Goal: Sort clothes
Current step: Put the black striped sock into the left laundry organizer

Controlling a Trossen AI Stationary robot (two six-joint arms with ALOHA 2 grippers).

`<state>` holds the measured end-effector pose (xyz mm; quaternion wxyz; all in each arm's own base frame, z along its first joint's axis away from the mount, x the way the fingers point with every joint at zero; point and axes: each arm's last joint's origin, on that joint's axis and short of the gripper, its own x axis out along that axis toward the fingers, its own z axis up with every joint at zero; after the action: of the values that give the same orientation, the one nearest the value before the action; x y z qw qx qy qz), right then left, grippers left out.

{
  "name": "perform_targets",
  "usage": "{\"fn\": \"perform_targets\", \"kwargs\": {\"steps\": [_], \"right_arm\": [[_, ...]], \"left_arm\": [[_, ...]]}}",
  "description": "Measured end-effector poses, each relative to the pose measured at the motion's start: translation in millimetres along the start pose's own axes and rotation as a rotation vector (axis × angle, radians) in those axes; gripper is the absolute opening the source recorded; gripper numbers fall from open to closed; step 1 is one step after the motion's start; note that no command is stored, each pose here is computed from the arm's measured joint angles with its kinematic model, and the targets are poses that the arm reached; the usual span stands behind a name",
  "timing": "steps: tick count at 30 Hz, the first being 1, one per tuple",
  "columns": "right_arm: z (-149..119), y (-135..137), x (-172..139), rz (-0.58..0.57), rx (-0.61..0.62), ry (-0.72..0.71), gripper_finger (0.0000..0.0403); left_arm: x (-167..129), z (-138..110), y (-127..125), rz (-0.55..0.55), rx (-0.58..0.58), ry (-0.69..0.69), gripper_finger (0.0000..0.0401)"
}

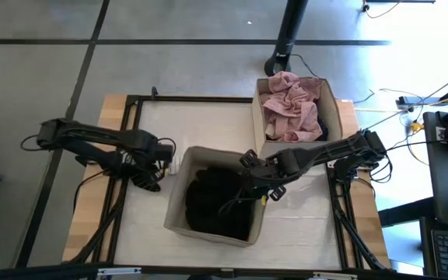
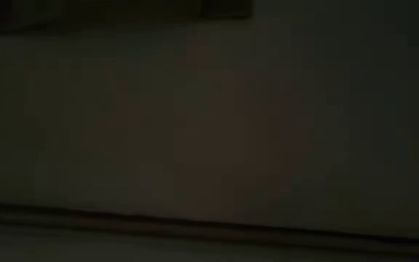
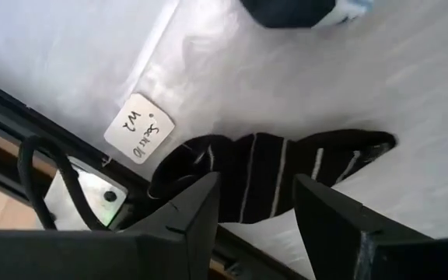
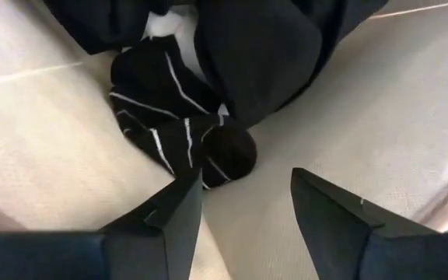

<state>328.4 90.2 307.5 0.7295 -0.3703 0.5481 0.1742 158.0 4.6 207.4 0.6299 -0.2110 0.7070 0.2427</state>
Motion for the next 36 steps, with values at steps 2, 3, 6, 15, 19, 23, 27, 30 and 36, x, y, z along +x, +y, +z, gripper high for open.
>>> {"fn": "perform_targets", "kwargs": {"steps": [2, 3, 6, 15, 19, 23, 27, 30, 36], "right_arm": [[1, 0, 0, -0.004, 0.001, -0.006, 0.0198], [1, 0, 0, -0.005, 0.002, -0.007, 0.0198], [1, -1, -1, -0.006, 0.002, -0.009, 0.0198], [1, -1, -1, -0.012, 0.004, -0.017, 0.0198], [2, -2, -1, -0.017, 0.006, -0.025, 0.0198], [3, -2, -1, -0.020, 0.008, -0.029, 0.0198], [3, -2, -1, -0.023, 0.009, -0.033, 0.0198], [3, -2, -1, -0.023, 0.009, -0.033, 0.0198], [3, -2, -1, -0.026, 0.010, -0.036, 0.0198]], "left_arm": [[6, 4, -3, 0.028, 0.012, 0.039, 0.0155], [9, 6, -5, 0.042, 0.022, 0.059, 0.0155], [21, 12, -10, 0.048, 0.064, 0.116, 0.0155], [65, 14, -17, -0.011, 0.106, 0.257, 0.0155], [76, 14, -17, -0.015, 0.107, 0.268, 0.0155], [78, 13, -17, -0.025, 0.123, 0.273, 0.0127], [78, 12, -16, -0.028, 0.161, 0.280, 0.0058], [74, 14, -18, -0.044, 0.189, 0.251, 0.0012], [46, 17, -24, -0.112, 0.219, 0.116, 0.0015]]}}
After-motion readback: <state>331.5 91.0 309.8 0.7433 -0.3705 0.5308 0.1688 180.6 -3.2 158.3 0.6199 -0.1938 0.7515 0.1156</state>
